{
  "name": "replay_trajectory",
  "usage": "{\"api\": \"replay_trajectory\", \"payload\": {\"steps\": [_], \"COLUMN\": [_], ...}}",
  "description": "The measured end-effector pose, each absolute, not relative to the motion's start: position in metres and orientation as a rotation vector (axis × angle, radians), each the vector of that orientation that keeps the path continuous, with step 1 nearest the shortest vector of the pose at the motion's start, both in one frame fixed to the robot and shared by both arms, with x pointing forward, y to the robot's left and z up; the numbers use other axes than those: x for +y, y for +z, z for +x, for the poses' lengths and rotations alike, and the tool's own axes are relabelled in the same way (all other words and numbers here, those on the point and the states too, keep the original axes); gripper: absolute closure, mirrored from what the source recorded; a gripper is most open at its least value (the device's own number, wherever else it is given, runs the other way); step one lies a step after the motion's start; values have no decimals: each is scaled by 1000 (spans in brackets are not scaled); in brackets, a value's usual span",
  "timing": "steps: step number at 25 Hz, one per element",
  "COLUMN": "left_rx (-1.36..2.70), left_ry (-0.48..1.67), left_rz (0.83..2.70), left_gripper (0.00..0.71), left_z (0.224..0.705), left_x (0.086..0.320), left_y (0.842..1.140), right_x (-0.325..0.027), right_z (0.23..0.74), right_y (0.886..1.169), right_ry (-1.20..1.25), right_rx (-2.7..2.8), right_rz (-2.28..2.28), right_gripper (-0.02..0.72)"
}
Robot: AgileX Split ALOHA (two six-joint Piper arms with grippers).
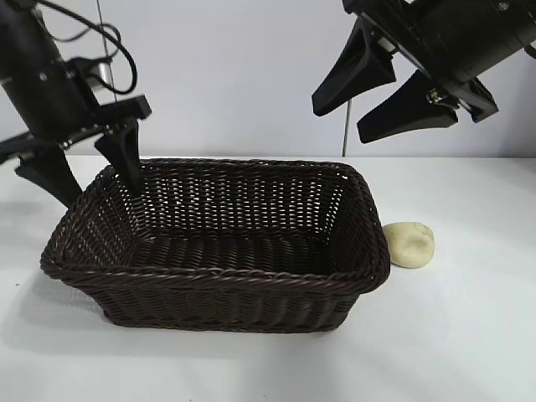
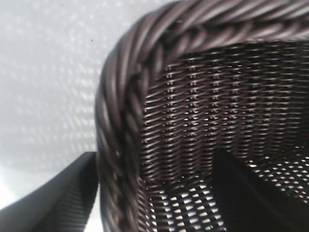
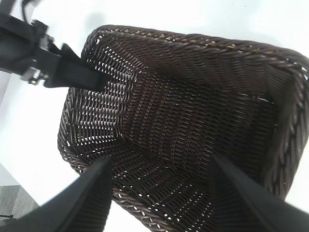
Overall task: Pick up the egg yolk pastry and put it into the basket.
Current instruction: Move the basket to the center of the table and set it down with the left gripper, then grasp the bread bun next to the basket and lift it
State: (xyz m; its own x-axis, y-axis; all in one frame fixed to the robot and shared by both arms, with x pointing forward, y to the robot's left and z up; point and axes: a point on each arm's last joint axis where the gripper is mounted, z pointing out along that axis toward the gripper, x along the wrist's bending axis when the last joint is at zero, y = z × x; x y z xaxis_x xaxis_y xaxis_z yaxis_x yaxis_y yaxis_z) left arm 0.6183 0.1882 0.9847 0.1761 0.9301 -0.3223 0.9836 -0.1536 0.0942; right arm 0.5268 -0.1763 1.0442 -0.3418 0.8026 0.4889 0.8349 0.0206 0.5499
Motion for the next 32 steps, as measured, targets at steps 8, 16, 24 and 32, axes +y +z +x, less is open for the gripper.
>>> {"api": "replay_trajectory", "payload": {"steps": [8, 16, 24, 32], "left_rx": [1769, 1971, 2060, 2028], "left_ry": [-32, 100, 87, 143], "left_rz": [2257, 2190, 2149, 2171], "left_gripper": [189, 189, 194, 196], "left_z": [599, 608, 600, 537], "left_x": [204, 260, 286, 289], "left_y": [1039, 1039, 1048, 1072], "right_x": [-176, -177, -178, -178], "right_z": [527, 527, 526, 525], "right_y": [1045, 1043, 1043, 1042], "right_ry": [-1243, -1213, -1200, -1185], "right_rx": [-2185, -2207, -2218, -2235], "right_rz": [-1800, -1805, -1797, -1788], "right_gripper": [272, 272, 272, 272]}}
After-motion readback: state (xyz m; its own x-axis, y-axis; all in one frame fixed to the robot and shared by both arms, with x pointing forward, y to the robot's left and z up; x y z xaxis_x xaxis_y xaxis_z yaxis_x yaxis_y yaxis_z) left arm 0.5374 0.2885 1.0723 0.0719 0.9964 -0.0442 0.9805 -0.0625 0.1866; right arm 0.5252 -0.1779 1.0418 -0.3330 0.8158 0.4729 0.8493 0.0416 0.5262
